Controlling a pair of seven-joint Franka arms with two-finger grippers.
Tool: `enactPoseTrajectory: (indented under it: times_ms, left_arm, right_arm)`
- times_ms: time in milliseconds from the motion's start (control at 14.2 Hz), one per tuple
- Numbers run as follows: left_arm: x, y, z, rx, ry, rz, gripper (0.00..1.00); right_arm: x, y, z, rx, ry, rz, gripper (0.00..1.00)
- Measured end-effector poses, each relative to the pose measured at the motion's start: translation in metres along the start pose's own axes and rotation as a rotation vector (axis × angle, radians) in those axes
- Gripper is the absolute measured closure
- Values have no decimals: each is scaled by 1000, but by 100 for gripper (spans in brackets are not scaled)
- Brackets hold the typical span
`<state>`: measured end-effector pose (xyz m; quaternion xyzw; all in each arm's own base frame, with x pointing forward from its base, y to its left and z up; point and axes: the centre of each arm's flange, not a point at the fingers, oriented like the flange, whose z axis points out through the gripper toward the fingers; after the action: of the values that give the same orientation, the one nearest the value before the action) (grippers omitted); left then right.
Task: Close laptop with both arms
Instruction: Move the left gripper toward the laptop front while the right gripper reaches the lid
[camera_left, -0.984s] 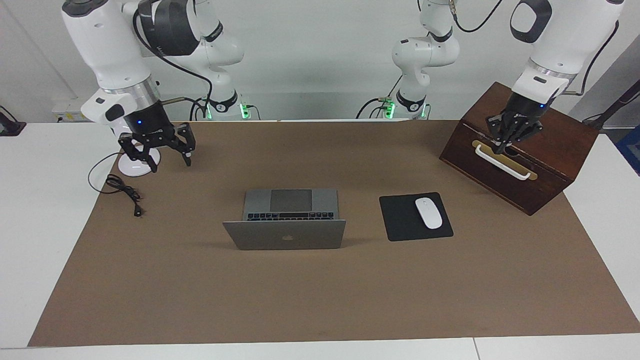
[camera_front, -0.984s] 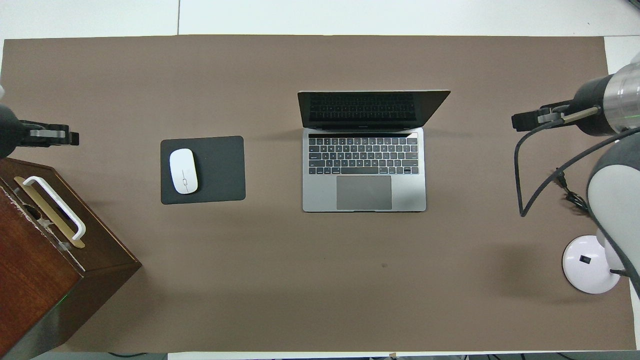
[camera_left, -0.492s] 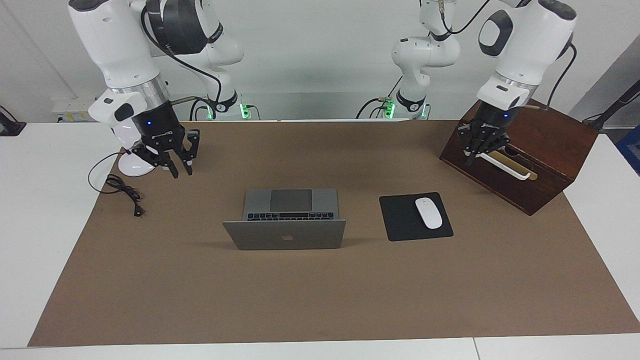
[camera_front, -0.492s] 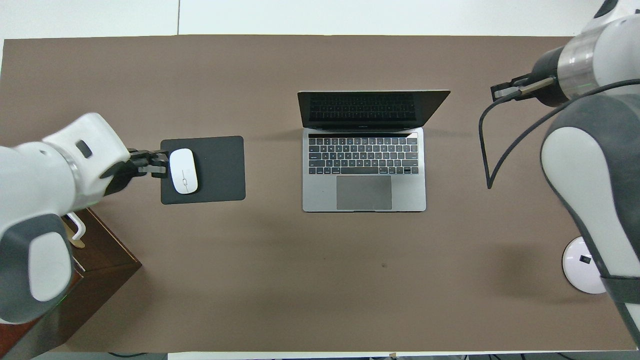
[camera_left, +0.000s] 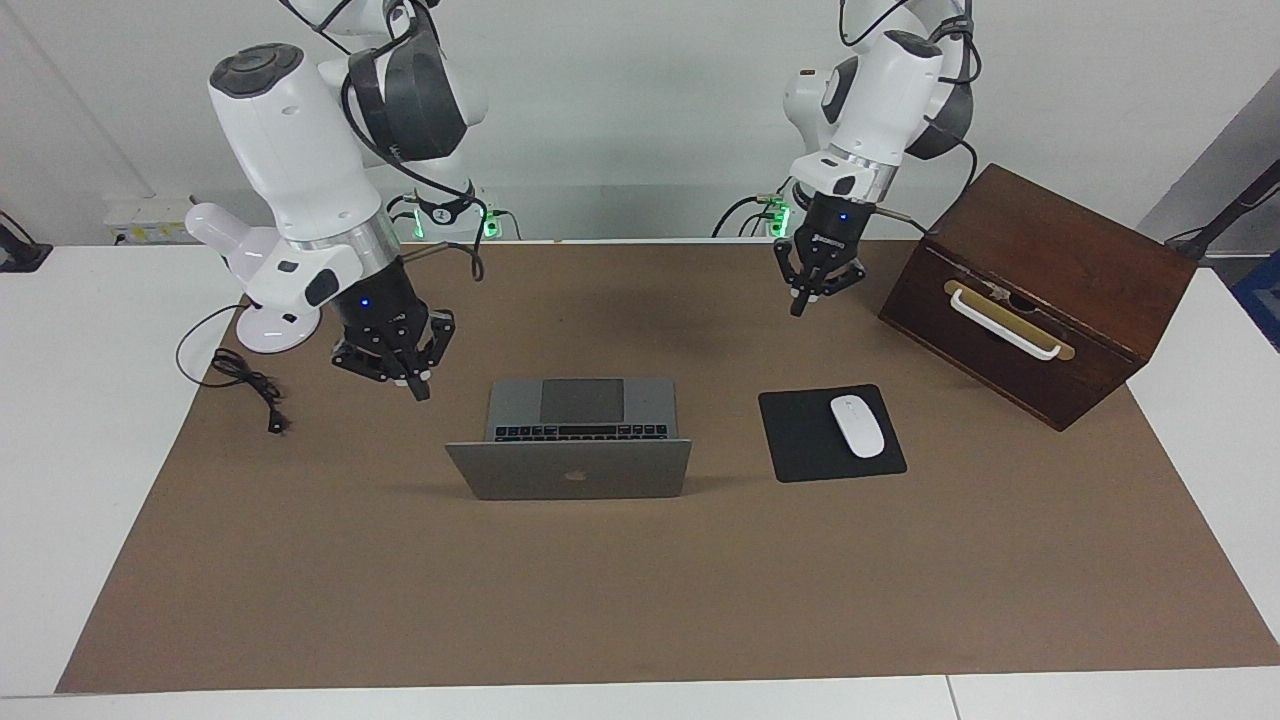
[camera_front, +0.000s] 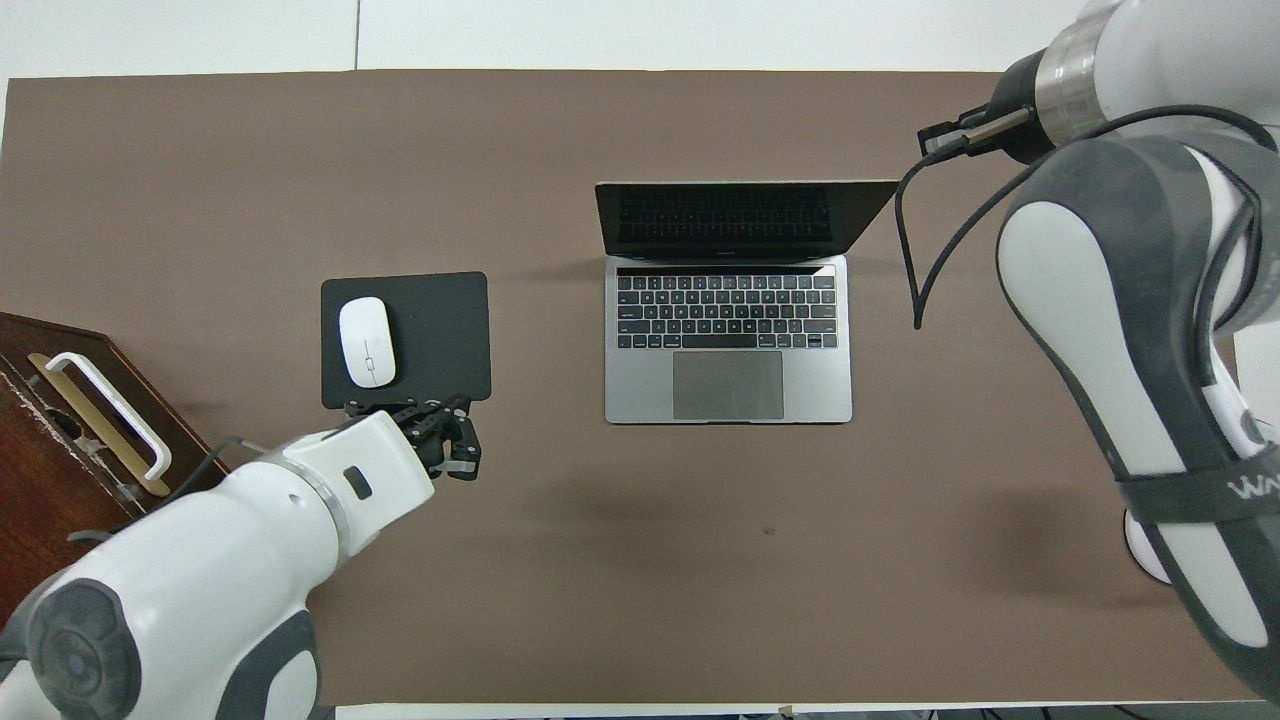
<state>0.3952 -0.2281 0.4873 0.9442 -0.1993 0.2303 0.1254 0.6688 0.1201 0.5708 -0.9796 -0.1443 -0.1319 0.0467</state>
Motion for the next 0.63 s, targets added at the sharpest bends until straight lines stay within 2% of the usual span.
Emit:
enactPoseTrajectory:
  times_ms: [352, 633]
  left_arm:
    - [-13, 36, 10, -35, 113, 62, 99]
    - [-22, 60, 41, -56, 163, 108, 99]
  right_arm:
    - [26, -2, 32, 9, 4, -11, 99]
    - [38, -5, 56, 11, 29, -17, 99]
